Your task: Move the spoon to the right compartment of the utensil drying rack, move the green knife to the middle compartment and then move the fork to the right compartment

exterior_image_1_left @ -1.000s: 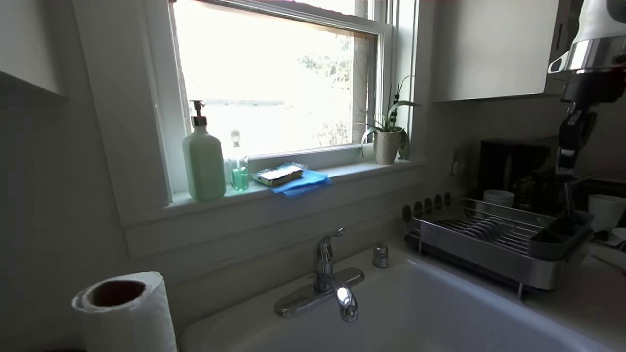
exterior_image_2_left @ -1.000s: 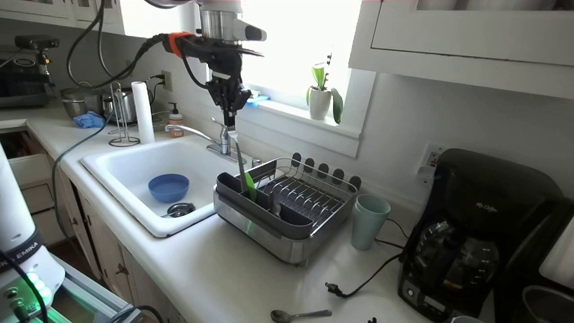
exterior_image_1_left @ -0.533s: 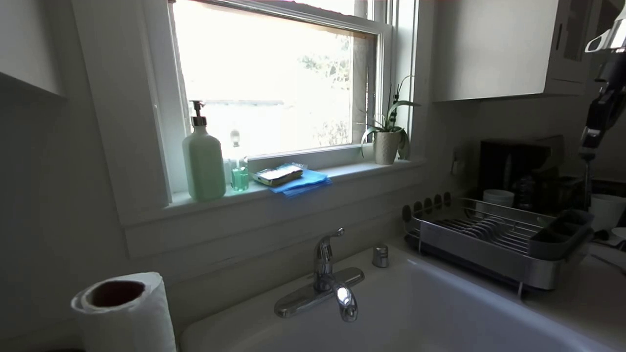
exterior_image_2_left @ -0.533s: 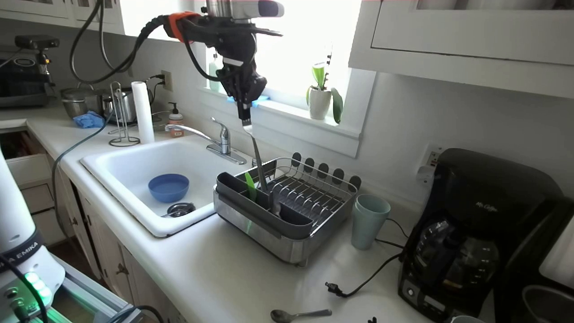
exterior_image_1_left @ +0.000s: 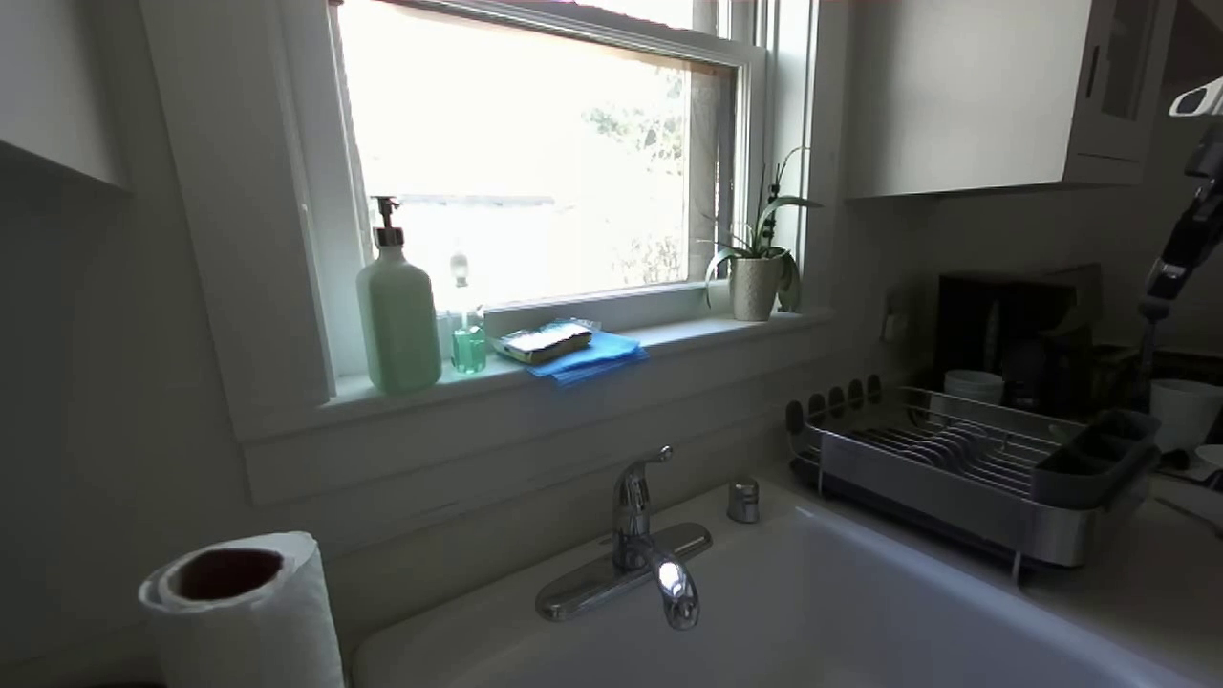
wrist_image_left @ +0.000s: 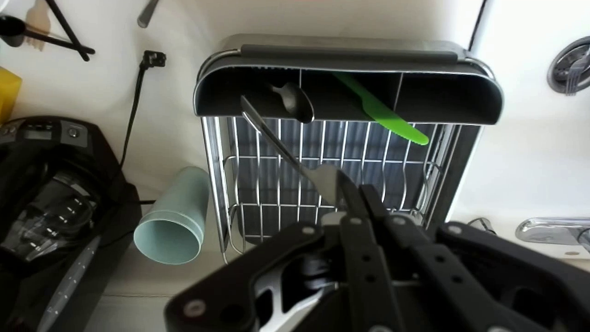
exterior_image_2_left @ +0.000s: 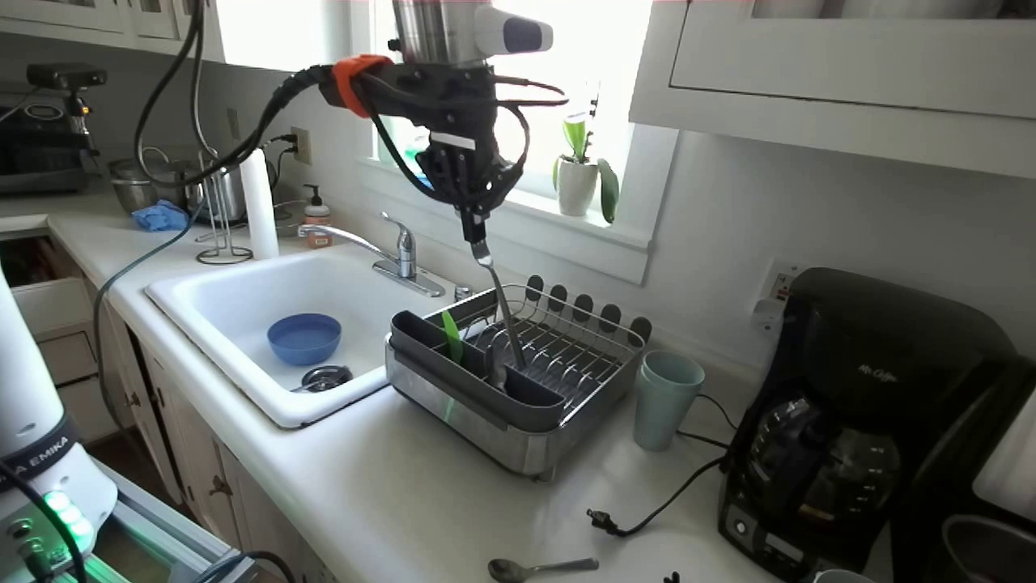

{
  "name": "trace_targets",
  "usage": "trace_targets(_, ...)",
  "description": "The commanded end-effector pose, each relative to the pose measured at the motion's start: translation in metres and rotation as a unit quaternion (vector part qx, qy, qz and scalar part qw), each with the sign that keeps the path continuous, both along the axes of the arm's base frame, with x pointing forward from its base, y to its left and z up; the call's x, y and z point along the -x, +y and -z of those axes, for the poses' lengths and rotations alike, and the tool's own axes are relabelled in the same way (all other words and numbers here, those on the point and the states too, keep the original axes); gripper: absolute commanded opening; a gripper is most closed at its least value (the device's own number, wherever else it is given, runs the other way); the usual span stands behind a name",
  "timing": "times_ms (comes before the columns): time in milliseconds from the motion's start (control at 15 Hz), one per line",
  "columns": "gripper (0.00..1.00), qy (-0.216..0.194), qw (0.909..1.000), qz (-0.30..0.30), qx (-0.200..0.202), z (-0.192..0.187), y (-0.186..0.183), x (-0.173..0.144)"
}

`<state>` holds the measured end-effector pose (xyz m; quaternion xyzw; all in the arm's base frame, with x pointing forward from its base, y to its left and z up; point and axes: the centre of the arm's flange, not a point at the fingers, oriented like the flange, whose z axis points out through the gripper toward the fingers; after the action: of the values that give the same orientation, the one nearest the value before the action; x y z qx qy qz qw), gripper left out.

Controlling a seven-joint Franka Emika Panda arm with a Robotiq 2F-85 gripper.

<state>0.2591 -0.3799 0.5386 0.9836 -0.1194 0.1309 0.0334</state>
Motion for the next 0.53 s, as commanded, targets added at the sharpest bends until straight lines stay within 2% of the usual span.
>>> trace_targets(0, 0.01, -0.018, 0.9993, -0.028, -0.014, 0.021, -0.015, -0.008)
trace_targets(267, 0.01, -0.015, 0.9979, -0.044, -0.046, 0.047, -0.02, -0.019)
trace_targets(467, 0.01, 0.002, 0.9974, -0.043, -0.057, 0.065, -0.023, -0.025)
